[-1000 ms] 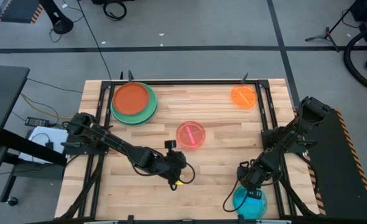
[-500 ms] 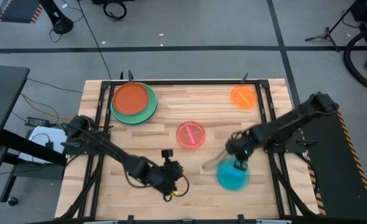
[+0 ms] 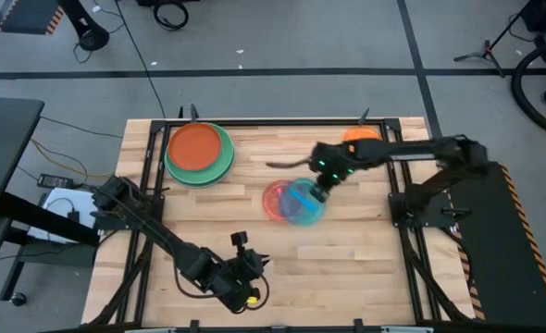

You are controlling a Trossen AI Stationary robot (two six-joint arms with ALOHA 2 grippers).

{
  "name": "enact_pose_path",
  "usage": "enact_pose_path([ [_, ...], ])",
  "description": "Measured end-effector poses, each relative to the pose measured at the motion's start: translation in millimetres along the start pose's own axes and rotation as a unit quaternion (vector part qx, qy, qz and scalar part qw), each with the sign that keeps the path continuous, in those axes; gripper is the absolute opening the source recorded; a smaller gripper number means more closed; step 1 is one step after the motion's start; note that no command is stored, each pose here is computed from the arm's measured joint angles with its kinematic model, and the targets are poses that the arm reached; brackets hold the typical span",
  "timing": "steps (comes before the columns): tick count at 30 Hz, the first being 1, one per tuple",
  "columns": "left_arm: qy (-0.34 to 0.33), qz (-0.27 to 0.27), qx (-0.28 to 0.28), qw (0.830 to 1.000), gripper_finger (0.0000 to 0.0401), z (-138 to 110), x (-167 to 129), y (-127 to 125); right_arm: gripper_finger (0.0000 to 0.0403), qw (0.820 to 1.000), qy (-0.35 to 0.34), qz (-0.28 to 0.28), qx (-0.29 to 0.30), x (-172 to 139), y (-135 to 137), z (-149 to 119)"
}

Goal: Stack plastic plates
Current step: Stack the small blue plate on the small red plate, then stack the small orange plate on the small blue plate

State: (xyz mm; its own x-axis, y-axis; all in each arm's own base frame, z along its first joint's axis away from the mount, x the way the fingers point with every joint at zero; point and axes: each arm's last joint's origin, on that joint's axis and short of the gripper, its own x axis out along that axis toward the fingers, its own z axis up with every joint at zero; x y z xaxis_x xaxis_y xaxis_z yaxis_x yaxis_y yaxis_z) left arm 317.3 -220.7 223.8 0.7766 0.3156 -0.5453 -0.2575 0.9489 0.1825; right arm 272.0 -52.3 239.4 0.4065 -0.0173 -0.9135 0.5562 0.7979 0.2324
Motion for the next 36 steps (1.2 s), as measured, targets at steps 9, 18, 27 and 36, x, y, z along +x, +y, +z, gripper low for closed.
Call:
enact_pose_path([
  [9, 0.012, 0.020, 0.025, 0.999, 0.0052, -3.9, 13.7, 3.1, 0.0006, 0.999, 0.048, 0.009, -0.001, 63.9, -7.6, 49.2],
  [18, 0.035, 0.043, 0.059, 0.997, 0.0052, 2.5, -12.0, 24.7, 0.0066, 0.998, 0.041, 0.000, -0.039, 81.4, -8.2, 58.1],
  [27, 0.147, -0.100, 0.093, 0.980, 0.0039, -19.2, -12.9, 21.7, 0.0169, 0.986, 0.001, -0.101, -0.131, 21.6, -16.8, 51.1],
  [36, 0.067, -0.174, 0.022, 0.982, 0.0008, -73.1, 19.9, 22.1, 0.0180, 0.945, 0.042, -0.308, -0.098, 29.5, -68.7, 15.3],
])
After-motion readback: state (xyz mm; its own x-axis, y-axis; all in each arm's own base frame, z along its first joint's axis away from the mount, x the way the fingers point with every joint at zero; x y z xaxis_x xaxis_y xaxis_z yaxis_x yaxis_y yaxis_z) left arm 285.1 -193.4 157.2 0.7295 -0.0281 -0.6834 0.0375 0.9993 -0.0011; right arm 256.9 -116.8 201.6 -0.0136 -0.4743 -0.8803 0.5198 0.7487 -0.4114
